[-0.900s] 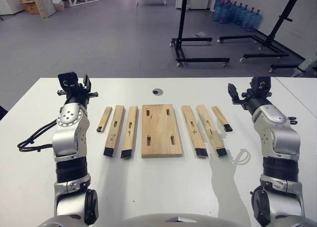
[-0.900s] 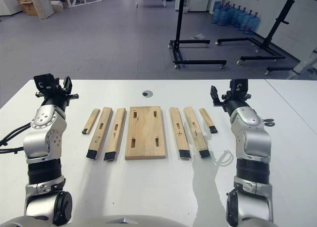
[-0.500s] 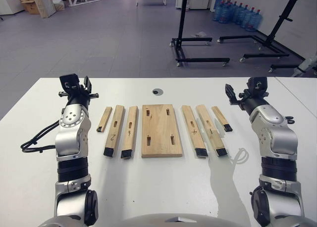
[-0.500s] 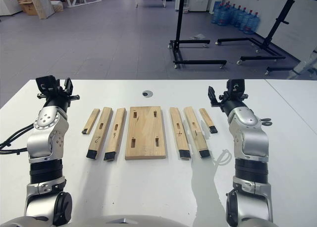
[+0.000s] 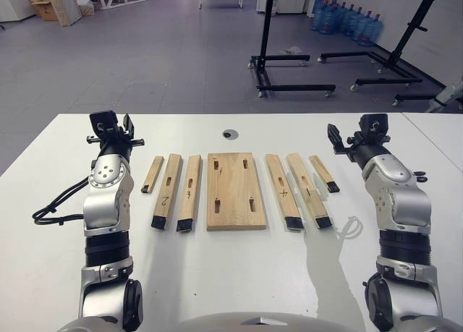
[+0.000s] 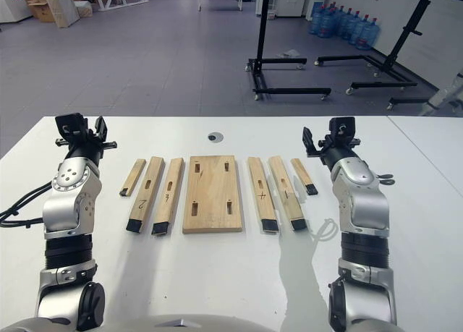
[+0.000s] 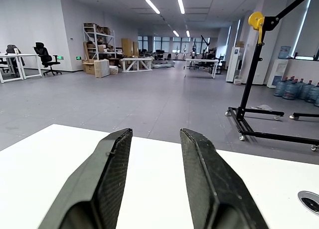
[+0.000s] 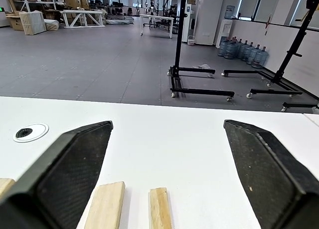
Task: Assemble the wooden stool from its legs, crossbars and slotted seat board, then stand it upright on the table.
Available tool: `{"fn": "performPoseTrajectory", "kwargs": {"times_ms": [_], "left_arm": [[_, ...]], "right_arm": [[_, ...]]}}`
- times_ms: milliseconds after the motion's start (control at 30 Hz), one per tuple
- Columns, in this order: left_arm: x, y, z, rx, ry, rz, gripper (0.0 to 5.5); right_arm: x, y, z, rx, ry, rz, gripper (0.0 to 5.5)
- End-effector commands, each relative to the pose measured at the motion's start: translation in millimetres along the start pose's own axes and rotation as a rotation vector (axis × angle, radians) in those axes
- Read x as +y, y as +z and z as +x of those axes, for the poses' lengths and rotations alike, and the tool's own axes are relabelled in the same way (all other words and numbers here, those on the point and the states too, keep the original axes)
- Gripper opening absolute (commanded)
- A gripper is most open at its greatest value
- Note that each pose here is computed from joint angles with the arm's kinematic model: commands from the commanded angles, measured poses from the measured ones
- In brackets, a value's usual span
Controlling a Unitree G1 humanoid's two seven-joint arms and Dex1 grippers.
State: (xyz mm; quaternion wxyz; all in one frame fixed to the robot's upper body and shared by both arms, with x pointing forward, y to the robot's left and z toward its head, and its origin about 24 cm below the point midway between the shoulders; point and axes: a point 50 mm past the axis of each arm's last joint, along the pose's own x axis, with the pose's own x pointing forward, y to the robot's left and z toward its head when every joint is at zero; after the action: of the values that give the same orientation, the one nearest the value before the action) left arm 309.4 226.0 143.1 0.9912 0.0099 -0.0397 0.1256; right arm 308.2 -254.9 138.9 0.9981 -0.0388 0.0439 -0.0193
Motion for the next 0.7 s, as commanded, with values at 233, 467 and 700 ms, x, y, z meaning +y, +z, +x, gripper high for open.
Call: {"fn": "performPoseTrajectory", "kwargs": {"times_ms": [233, 467, 700], "left_arm": [[-3.4, -0.1, 0.0, -0.001, -0.003, 0.021, 1.73], [-1.8, 0.9, -0.3, 0.002, 0.0, 0.005, 1.73], [-6.5, 2.2, -2.8, -0.001, -0.049, 0.003, 1.73]], "right_arm": [[5.3, -3.9, 0.5, 0.011, 0.018, -0.017, 4.11], [4.0, -4.5, 0.1, 0.012, 0.01, -0.015, 4.11], [3.8, -5.9, 0.4, 0.009, 0.007, -0.005, 4.11]]}}
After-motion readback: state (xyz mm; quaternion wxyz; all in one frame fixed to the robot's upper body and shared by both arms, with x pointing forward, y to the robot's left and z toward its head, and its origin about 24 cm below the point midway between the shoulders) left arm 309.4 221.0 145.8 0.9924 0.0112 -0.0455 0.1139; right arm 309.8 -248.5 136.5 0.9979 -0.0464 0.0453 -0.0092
